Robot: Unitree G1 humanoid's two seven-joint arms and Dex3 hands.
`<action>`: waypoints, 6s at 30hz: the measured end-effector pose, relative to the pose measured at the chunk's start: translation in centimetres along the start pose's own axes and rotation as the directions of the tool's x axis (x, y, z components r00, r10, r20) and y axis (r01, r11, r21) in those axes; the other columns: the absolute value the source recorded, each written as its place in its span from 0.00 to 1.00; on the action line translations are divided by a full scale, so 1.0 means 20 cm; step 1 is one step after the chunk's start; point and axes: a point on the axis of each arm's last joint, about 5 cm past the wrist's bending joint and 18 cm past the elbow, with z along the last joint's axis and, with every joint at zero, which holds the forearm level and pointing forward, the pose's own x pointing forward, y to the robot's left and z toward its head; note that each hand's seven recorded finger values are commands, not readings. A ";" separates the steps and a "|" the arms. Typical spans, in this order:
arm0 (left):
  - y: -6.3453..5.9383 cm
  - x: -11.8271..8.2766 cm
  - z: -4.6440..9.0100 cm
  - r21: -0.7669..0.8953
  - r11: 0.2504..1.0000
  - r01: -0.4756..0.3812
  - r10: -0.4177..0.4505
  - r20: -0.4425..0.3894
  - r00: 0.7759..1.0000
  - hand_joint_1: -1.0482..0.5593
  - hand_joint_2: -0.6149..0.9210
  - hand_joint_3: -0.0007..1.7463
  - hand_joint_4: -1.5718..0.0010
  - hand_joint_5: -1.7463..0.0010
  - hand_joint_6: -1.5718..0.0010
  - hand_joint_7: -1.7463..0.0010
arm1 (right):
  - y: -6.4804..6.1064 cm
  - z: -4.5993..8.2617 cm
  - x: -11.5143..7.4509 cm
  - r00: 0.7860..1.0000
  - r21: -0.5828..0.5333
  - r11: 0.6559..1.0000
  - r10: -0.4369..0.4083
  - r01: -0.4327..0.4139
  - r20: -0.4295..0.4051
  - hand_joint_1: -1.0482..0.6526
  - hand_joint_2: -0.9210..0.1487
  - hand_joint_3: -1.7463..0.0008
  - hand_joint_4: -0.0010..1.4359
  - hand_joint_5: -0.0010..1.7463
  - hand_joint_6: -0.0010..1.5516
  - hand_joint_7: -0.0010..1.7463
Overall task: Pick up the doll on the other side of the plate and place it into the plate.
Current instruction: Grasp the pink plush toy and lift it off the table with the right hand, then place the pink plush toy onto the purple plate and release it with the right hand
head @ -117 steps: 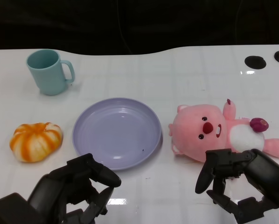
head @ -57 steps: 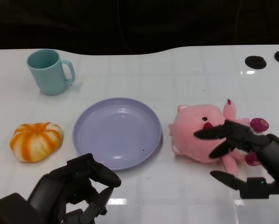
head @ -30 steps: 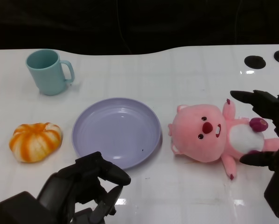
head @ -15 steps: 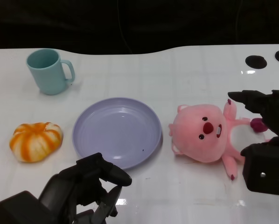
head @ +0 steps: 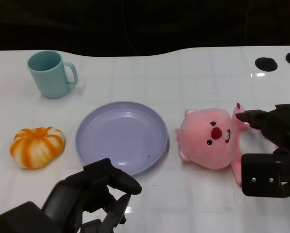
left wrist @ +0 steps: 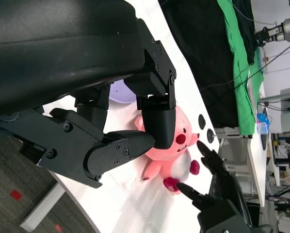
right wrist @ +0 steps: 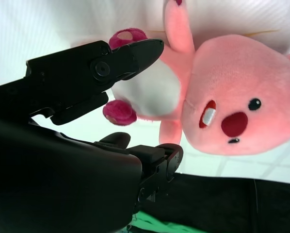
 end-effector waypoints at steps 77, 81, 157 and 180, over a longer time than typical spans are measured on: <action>-0.02 -0.04 0.04 0.063 0.998 -0.020 0.021 -0.016 1.000 0.56 0.84 0.49 0.62 0.02 0.61 0.23 | 0.22 0.02 0.36 0.954 0.038 0.953 -0.301 0.301 0.000 0.50 0.39 0.41 0.63 1.00 0.43 1.00; 0.00 -0.04 0.03 0.067 0.997 -0.034 0.034 -0.006 0.999 0.56 0.83 0.50 0.65 0.02 0.61 0.24 | 0.19 0.02 0.36 0.936 0.096 0.932 -0.351 0.350 -0.011 0.48 0.37 0.40 0.63 1.00 0.43 1.00; 0.00 -0.04 -0.02 0.042 0.999 -0.002 0.003 -0.017 1.000 0.48 0.90 0.32 0.67 0.01 0.59 0.30 | -0.16 0.72 0.36 0.864 0.094 0.996 -0.053 0.006 0.500 0.15 0.00 0.87 0.07 0.20 0.17 0.01; -0.03 -0.03 0.02 0.067 0.998 -0.006 0.007 -0.009 1.000 0.54 0.93 0.32 0.62 0.02 0.61 0.25 | -0.08 0.41 0.07 0.810 0.465 0.885 -0.285 0.018 0.512 0.36 0.01 0.97 0.35 0.54 0.47 0.11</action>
